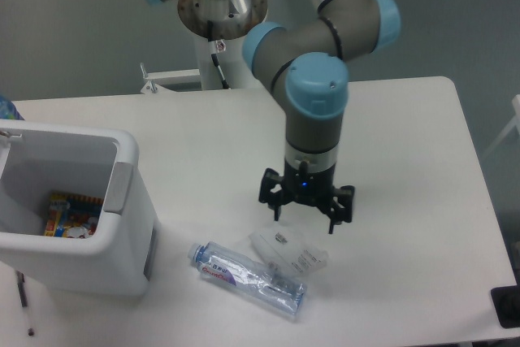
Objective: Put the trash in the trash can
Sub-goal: 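Move the gripper over the clear plastic wrapper and lower it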
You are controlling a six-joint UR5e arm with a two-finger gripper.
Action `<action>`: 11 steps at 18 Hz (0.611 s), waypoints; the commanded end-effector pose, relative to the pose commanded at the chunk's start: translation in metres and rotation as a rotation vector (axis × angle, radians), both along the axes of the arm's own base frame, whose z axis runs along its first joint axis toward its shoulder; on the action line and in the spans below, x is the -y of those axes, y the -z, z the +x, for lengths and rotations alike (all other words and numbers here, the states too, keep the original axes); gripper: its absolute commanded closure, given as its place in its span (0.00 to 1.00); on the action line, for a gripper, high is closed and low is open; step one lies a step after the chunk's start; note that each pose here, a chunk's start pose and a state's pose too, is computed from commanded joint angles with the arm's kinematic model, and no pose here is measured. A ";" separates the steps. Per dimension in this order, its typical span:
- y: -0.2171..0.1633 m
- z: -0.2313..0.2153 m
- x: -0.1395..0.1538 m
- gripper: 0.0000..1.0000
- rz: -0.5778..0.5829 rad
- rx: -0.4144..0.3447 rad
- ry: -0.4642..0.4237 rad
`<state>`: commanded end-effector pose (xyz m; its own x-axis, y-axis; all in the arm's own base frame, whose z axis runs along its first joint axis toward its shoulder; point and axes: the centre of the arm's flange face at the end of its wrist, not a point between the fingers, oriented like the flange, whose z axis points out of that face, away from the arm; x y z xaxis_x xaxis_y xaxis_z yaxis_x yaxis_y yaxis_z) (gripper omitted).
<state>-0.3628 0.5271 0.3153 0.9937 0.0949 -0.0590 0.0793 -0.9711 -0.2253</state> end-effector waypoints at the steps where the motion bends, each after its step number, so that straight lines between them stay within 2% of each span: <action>1: 0.003 0.004 -0.004 0.00 -0.003 0.001 0.009; 9: 0.042 0.021 -0.013 0.00 -0.035 -0.049 0.046; 11: 0.055 0.025 -0.008 0.00 -0.064 -0.043 0.118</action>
